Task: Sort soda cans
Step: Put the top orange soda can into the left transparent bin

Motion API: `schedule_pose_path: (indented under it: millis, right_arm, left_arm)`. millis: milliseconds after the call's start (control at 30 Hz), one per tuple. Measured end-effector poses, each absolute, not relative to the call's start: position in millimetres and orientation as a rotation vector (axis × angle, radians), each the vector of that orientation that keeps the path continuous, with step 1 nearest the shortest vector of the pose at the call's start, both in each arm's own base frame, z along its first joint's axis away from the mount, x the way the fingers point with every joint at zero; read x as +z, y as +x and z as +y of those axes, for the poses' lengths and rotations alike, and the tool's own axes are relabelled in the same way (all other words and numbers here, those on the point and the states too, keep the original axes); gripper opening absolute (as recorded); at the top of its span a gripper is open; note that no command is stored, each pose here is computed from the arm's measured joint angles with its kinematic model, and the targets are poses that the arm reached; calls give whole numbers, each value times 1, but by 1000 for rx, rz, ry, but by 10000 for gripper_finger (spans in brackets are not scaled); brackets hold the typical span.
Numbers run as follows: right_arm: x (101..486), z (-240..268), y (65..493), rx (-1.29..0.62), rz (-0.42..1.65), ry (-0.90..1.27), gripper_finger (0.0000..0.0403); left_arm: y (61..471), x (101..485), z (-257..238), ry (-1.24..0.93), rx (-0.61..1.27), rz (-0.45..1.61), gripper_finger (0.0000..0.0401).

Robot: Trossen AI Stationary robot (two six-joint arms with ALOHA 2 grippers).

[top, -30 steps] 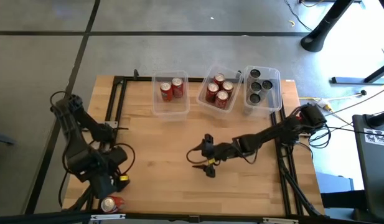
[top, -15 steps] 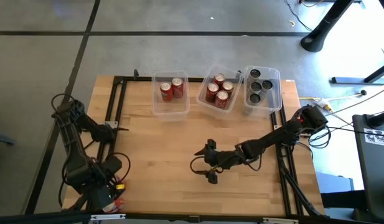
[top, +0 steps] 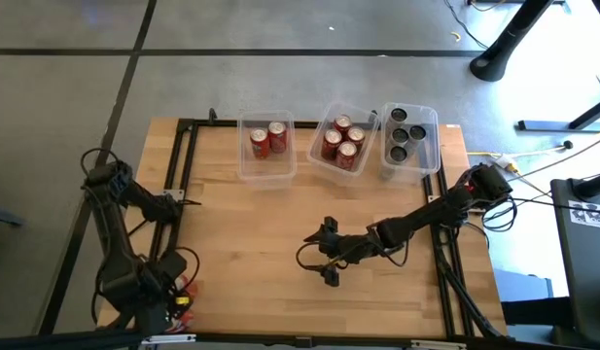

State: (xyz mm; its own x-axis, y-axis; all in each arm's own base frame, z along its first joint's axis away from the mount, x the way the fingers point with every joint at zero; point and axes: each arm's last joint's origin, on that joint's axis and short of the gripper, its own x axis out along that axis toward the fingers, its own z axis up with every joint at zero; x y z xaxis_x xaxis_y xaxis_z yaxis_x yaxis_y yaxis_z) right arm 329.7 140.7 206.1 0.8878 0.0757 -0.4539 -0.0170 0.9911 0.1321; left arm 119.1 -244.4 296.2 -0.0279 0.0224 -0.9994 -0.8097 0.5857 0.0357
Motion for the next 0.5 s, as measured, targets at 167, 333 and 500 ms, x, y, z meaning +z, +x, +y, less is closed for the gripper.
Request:
schedule_pose_path:
  millis: [167,333,500]
  right_arm:
    - [206,141,330,48,476,124,360]
    - [206,141,330,49,478,123,360]
    - [206,140,330,46,480,122,360]
  left_arm:
    - [119,278,-242,-684,768,1462,363]
    - [117,269,-239,-693,755,1462,363]
    - [117,256,-239,-690,739,1466,363]
